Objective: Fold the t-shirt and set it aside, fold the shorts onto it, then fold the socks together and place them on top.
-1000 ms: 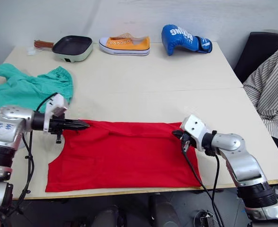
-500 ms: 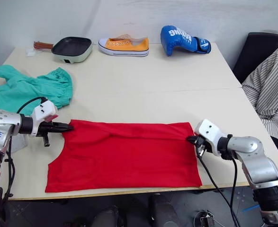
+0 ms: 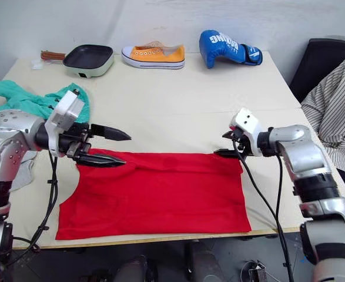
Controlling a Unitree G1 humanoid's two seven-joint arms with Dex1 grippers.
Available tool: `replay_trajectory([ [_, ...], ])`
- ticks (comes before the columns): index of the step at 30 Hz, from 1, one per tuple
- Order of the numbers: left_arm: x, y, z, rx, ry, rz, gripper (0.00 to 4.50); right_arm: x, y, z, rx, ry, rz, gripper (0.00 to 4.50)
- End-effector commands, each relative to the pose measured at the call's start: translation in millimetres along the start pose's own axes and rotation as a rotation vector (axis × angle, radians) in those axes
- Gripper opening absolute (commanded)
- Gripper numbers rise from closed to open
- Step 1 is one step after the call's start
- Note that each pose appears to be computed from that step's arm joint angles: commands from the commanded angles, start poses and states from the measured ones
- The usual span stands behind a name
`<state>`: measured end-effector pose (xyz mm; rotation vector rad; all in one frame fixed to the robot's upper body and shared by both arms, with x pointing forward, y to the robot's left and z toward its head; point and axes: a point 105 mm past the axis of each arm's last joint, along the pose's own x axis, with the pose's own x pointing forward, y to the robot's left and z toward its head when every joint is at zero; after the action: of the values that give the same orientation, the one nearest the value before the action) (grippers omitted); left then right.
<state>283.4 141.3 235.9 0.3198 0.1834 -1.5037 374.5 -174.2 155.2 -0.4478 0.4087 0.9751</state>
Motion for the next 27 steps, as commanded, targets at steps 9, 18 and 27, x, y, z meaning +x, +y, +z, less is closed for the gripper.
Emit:
replay_trajectory([
  [9,11,2,9,0.110,0.011,0.026,4.50,8,-2,-25,0.024,0.157,0.093,2.03],
  [18,9,11,7,0.130,0.010,0.069,4.50,15,-15,1,-0.038,0.106,0.089,0.04],
  [27,10,45,11,0.166,-0.031,0.214,4.50,40,-53,45,-0.243,0.042,-0.160,0.04],
])
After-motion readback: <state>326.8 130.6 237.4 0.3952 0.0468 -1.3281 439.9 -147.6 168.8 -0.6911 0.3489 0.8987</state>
